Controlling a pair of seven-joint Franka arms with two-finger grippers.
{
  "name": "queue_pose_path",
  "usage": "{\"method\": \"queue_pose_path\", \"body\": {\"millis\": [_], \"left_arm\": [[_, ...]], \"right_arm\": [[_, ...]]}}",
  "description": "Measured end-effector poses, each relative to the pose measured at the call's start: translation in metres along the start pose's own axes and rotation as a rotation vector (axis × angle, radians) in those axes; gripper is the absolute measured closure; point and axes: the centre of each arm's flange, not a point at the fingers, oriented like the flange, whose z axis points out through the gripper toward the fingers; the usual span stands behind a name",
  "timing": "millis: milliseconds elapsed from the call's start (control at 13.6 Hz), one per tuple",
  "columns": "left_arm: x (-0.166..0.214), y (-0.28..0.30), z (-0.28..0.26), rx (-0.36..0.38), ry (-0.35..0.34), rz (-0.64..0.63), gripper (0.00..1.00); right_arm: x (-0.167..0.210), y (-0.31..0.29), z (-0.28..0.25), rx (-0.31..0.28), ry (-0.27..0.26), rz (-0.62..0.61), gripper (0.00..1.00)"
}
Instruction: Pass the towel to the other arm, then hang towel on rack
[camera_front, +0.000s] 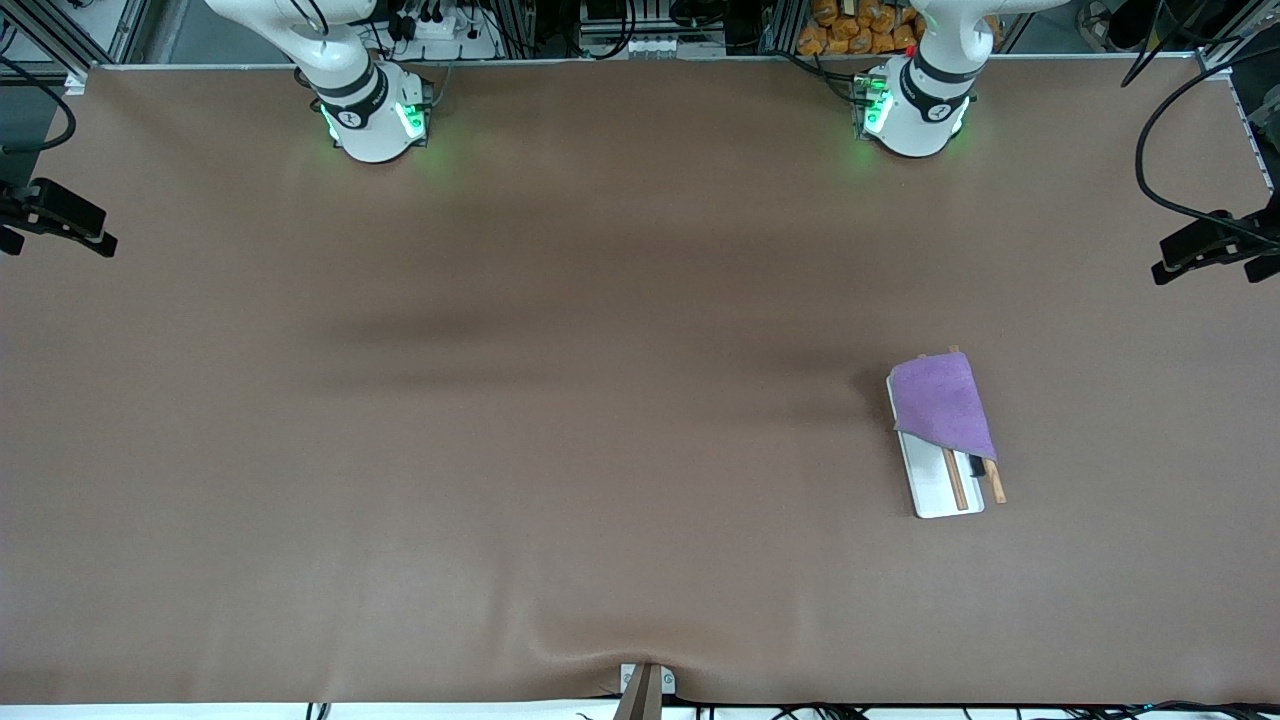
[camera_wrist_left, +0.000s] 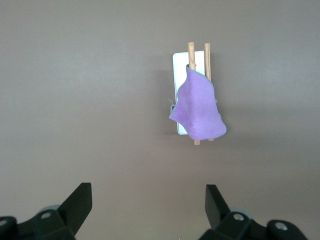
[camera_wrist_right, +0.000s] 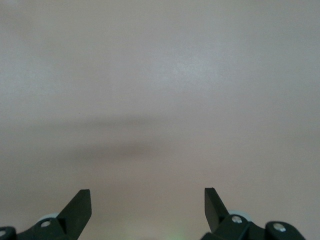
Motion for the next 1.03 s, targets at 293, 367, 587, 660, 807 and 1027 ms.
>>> {"method": "queue_pose_path", "body": {"millis": [293,367,587,660,807,1027], "left_arm": [[-0.004,0.022,-0.001,0.000,-0.001,-0.018,0.00],[-0.005,0.026,0.000,0.000,-0.005,-0.025,0.00],[-0.009,0.035,-0.003,0.000,-0.016,-0.022,0.00],[-0.011,0.039,-0.005,0.000,-0.016,-0.019,0.00],[-0.014,0.043,-0.009,0.000,-0.009,-0.011,0.00],[-0.017,0.047,-0.014,0.000,-0.001,-0.004,0.00]], "right_arm": [[0.000,0.000,0.000,0.000,0.001,0.000,0.00],[0.000,0.000,0.000,0.000,0.001,0.000,0.00],[0.000,0.000,0.000,0.000,0.001,0.000,0.00],[0.000,0.000,0.000,0.000,0.001,0.000,0.00],[0.000,0.000,0.000,0.000,0.001,0.000,0.00],[0.000,0.000,0.000,0.000,0.001,0.000,0.00]]}}
